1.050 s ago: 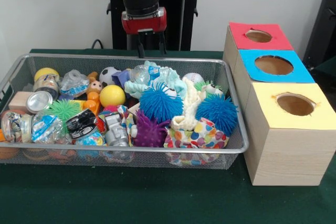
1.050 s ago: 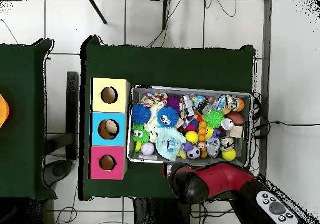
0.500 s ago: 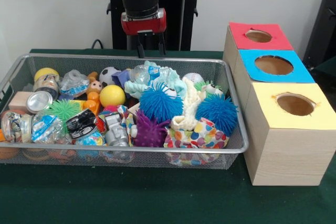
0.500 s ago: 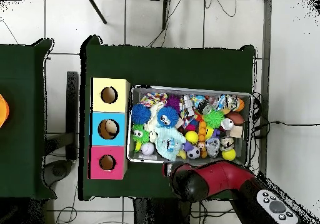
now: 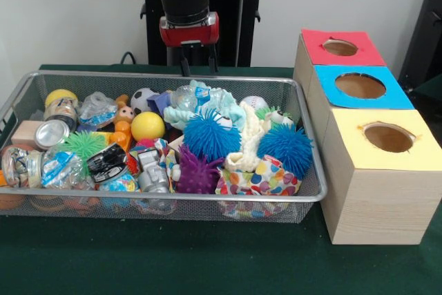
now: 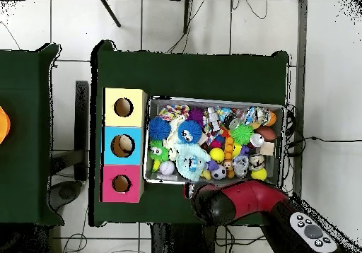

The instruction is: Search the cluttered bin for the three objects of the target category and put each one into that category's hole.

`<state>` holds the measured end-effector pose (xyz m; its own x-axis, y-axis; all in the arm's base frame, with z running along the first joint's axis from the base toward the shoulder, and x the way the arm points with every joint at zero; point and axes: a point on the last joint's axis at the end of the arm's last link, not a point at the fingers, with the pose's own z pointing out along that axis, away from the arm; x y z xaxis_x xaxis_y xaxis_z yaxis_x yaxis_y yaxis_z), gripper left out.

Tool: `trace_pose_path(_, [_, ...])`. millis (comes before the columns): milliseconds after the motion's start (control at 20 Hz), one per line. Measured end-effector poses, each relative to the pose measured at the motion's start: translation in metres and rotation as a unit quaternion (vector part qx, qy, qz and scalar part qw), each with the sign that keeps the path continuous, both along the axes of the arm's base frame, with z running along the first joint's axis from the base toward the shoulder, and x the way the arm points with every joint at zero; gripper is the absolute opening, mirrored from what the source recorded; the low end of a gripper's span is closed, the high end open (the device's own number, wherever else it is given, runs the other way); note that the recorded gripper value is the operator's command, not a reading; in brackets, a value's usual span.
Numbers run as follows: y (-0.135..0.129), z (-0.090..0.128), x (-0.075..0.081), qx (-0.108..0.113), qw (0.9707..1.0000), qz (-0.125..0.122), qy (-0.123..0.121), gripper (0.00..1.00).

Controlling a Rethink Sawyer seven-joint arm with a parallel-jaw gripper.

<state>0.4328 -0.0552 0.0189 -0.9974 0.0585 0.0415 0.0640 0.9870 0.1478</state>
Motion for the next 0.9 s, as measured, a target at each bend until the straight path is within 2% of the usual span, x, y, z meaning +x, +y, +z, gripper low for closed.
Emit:
trace_pose_path(400, [-0.001, 0.004, 0.003, -0.007, 1.0, 0.003, 0.004, 1.0])
trace_pose_path(600, [-0.01, 0.019, 0.011, -0.027, 0.9996, -0.003, 0.007, 1.0])
trace_pose_path(850, [-0.014, 0.032, 0.019, -0.038, 0.9992, -0.007, 0.004, 1.0])
trace_pose_path(900, [-0.015, 0.039, 0.025, -0.041, 0.9991, -0.011, 0.001, 1.0])
